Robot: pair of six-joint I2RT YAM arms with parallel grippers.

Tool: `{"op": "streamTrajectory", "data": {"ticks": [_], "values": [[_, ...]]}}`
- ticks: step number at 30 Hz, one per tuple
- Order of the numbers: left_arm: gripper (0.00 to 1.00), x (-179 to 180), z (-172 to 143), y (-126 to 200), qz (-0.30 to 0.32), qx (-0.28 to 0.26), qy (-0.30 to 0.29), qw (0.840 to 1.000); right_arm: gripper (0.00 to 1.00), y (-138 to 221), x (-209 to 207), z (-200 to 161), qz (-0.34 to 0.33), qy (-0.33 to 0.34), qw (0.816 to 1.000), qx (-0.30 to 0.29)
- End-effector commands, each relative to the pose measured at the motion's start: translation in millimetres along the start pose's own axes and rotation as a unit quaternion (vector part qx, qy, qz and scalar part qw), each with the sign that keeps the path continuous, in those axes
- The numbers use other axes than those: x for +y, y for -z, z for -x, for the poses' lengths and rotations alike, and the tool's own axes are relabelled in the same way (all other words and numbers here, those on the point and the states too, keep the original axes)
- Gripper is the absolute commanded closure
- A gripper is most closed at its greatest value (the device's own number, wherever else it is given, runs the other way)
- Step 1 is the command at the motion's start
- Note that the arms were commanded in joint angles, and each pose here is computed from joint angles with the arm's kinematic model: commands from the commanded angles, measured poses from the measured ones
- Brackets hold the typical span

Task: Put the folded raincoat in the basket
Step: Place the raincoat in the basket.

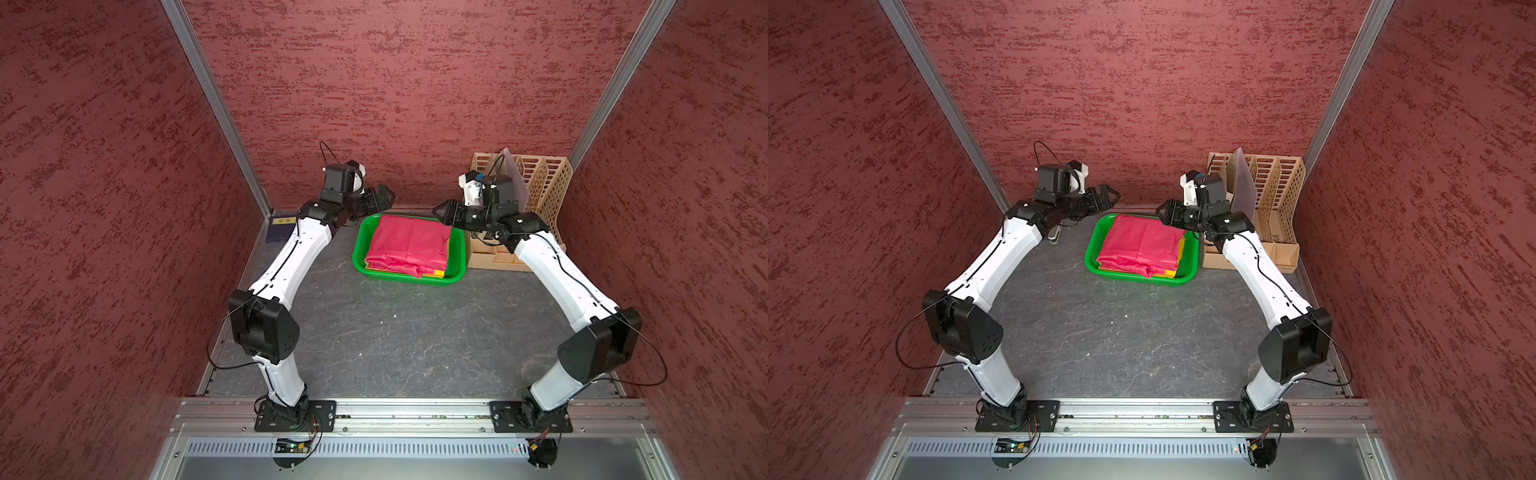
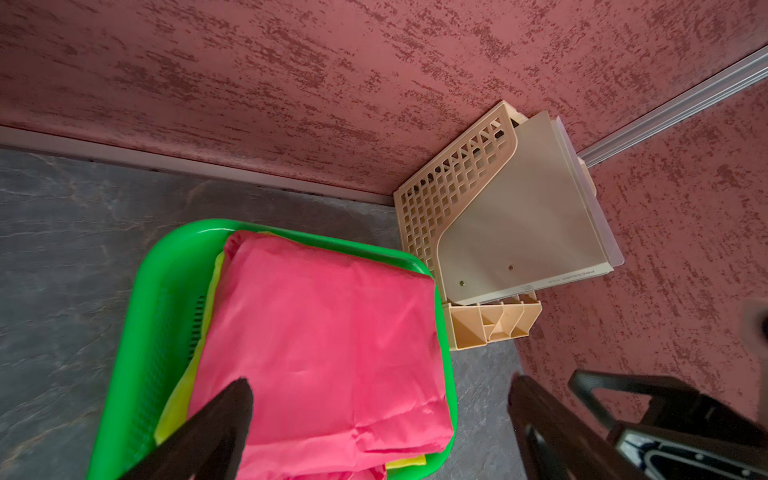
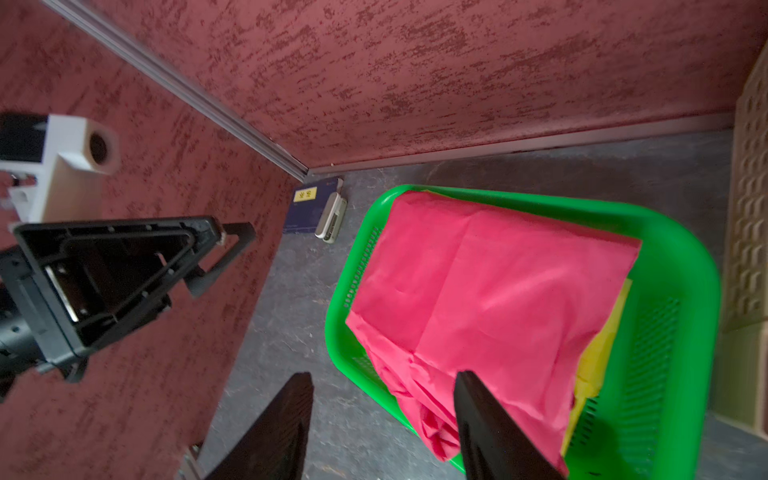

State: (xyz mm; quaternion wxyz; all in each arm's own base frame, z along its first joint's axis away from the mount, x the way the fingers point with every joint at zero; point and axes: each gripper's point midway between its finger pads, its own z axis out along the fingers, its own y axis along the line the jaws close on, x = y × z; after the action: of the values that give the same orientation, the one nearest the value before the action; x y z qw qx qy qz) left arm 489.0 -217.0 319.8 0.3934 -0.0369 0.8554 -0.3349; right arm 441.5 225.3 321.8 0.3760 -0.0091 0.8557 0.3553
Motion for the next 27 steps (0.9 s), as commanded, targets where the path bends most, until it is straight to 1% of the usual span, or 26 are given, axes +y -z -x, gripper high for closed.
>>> {"op": "streamTrajectory", "data": {"ticks": [1,2,4,5,7,10,13,18,20,23,26,27], "values": [[0.0,6,-10,-42,-0.026,0.003,0.042,0.999,0.55,-39,-4,-12,0.03,-0.048,0.998,0.018],[0.0,8,-14,-53,-0.029,0.005,0.05,0.998,0.61,-52,-7,-18,0.033,-0.058,0.997,0.026],[0.0,12,-20,-72,-0.033,0.009,0.063,0.997,0.71,-74,-18,-28,0.034,-0.076,0.996,0.037],[0.0,15,-23,-81,-0.034,0.011,0.068,0.997,0.74,-84,-26,-35,0.029,-0.086,0.995,0.042],[0.0,24,-34,-100,-0.029,0.024,0.08,0.996,0.78,-100,-43,-52,0.02,-0.102,0.993,0.054],[0.0,37,-63,-125,-0.017,0.058,0.092,0.994,0.79,-115,-68,-83,0.006,-0.114,0.991,0.074],[0.0,55,-87,-138,0.001,0.072,0.097,0.993,0.79,-124,-90,-111,-0.011,-0.118,0.988,0.098],[0.0,86,-105,-149,0.026,0.081,0.103,0.991,0.79,-143,-116,-137,-0.036,-0.113,0.985,0.128],[0.0,90,-108,-150,0.028,0.088,0.102,0.991,0.8,-146,-118,-139,-0.036,-0.109,0.985,0.13],[0.0,80,-97,-138,0.023,0.076,0.085,0.993,0.77,-137,-101,-122,-0.016,-0.094,0.989,0.11],[0.0,60,-77,-118,0.012,0.058,0.066,0.996,0.66,-115,-73,-92,0.005,-0.067,0.994,0.083],[0.0,52,-70,-110,0.007,0.054,0.059,0.997,0.64,-106,-63,-82,0.01,-0.057,0.996,0.075]]}}
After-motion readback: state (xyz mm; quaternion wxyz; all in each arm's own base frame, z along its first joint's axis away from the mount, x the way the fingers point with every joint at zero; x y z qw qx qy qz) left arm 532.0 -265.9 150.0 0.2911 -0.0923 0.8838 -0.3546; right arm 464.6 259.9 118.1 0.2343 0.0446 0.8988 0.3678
